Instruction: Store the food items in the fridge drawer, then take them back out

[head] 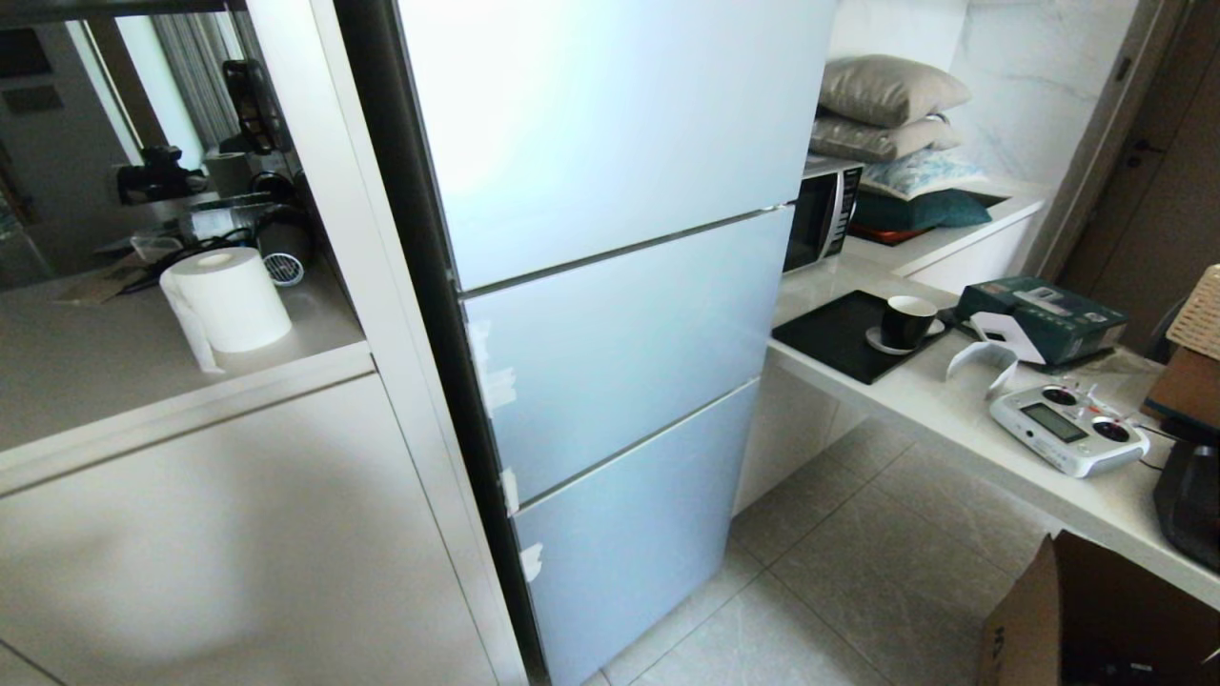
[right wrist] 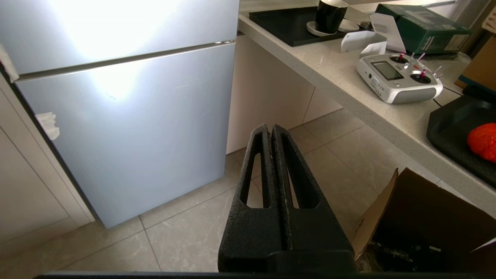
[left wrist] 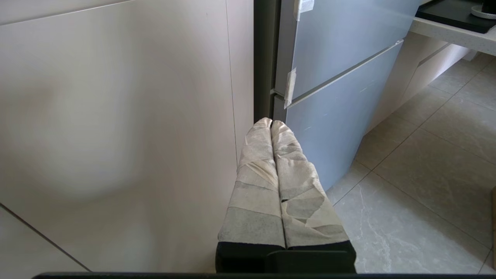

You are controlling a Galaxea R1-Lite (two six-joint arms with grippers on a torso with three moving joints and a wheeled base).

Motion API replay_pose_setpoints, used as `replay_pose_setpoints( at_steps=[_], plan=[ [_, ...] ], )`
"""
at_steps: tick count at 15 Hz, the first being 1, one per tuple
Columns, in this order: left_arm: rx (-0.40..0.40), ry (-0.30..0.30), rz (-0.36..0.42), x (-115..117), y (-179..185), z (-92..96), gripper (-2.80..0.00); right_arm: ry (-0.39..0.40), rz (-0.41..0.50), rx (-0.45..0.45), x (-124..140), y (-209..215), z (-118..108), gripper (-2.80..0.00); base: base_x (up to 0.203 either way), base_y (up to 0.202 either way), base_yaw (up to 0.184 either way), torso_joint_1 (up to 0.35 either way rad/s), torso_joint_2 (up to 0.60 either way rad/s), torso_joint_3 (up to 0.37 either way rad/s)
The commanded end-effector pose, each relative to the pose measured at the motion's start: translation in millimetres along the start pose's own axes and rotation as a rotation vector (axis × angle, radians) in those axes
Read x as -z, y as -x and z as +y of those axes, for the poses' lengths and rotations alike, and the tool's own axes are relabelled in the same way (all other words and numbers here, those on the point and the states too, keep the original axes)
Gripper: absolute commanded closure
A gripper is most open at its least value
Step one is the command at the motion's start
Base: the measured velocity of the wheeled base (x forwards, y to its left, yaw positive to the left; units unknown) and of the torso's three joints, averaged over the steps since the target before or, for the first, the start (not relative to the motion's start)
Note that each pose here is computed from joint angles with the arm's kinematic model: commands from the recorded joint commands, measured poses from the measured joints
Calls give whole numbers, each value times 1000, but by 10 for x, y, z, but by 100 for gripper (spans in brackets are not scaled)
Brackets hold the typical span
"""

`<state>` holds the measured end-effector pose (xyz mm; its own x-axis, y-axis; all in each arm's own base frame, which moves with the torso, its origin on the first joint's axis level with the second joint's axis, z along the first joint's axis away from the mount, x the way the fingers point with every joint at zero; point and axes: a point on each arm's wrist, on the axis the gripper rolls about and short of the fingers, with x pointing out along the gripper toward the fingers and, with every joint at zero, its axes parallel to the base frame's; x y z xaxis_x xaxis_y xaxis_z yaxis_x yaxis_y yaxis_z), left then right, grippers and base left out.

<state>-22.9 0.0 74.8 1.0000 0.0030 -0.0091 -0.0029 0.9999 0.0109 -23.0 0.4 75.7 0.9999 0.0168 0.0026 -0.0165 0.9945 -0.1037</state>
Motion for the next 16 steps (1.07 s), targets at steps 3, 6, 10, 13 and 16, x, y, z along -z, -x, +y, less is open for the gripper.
replay_pose_setpoints(
  at_steps=[3, 6, 10, 13, 16],
  plan=[
    [0, -1, 3, 2, -1, 0, 0, -1, 1, -2, -2, -1, 0, 0, 0, 0, 0, 0, 0, 0],
    [-2, -1, 2, 0, -1, 0, 0, -7, 1, -2, -2, -1, 0, 0, 0, 0, 0, 0, 0, 0],
    [106, -3, -172, -335, 81, -20, 0, -19, 3, 0, -5, 1, -1, 0, 0, 0, 0, 0, 0, 0],
    [220, 144, -128, -820, 15, -33, 0, -20, 4, 0, -4, 2, -1, 0, 0, 0, 0, 0, 0, 0],
    [351, 297, 81, -1065, -437, -69, 0, -60, 3, 6, -6, 2, -3, 0, 0, 0, 0, 0, 0, 0]
  ],
)
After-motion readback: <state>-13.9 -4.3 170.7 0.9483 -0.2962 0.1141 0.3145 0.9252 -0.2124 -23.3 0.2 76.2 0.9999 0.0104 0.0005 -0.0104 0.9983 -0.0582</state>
